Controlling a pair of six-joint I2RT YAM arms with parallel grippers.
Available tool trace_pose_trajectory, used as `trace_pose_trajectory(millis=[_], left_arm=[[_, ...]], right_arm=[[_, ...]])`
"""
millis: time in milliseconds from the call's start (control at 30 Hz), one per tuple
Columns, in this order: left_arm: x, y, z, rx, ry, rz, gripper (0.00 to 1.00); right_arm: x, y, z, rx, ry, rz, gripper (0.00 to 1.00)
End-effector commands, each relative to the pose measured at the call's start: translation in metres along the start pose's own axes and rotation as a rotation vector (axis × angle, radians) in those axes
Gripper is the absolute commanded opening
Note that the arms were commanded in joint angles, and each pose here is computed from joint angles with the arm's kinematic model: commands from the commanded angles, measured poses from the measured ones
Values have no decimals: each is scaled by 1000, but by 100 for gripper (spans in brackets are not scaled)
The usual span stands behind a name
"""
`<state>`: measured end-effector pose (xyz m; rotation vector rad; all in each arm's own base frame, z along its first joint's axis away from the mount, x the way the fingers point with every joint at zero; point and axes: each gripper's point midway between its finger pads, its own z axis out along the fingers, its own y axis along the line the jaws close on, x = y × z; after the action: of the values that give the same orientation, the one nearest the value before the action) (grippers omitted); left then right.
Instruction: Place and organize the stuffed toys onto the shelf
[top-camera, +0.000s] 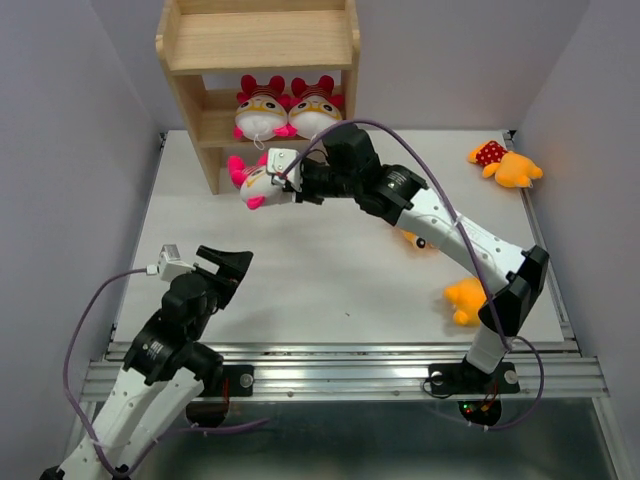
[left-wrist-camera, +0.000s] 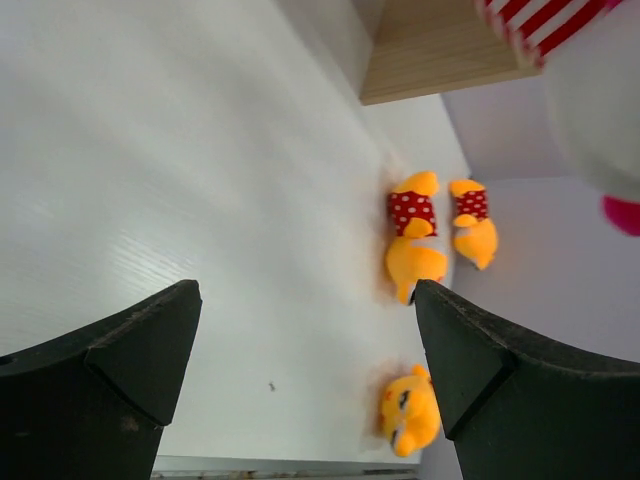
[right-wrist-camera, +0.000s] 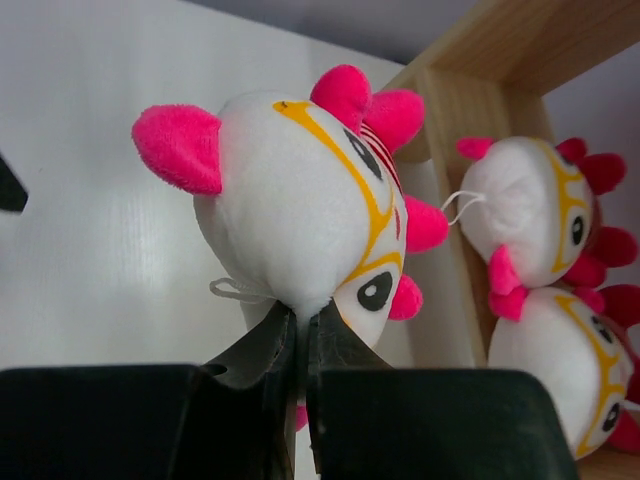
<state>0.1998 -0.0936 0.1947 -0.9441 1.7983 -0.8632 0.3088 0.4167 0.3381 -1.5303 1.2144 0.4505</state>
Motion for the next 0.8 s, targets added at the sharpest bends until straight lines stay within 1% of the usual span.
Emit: trace_pose_trajectory(millis=[0,67,167,200,300,500,667,700,767], left_arm=[[-16,6,0,-100,-35,230,99],[-17,5,1,-100,-39,248,99],[-17,3,0,-69,-47,225,99],[-16,3,0,-62,-48,213,99],[-13,4,-1,-35,-47,177,99],[-14,3,-2,-24,-53,165,99],[-12,5,0,-29,-44,172,99],[-12,4,0,-27,-45,171,99],[-11,4,0,-25,-43,170,99]], right_arm=[[-65,-57,-1,192,-171,-29,1],[-73,-72,1,241,-189,-31,1],[-90,-90,6,313,-232,-67,1],[-99,-92,10,330,-255,-88,1],[-105,-97,18,380,-261,-147,1],[-105,-113,30,483,-231,-227,1],[-94,-129,47,563,-188,-286,1],[-100,-134,45,588,-211,-298,1],[-92,-140,51,629,-184,-314,1]])
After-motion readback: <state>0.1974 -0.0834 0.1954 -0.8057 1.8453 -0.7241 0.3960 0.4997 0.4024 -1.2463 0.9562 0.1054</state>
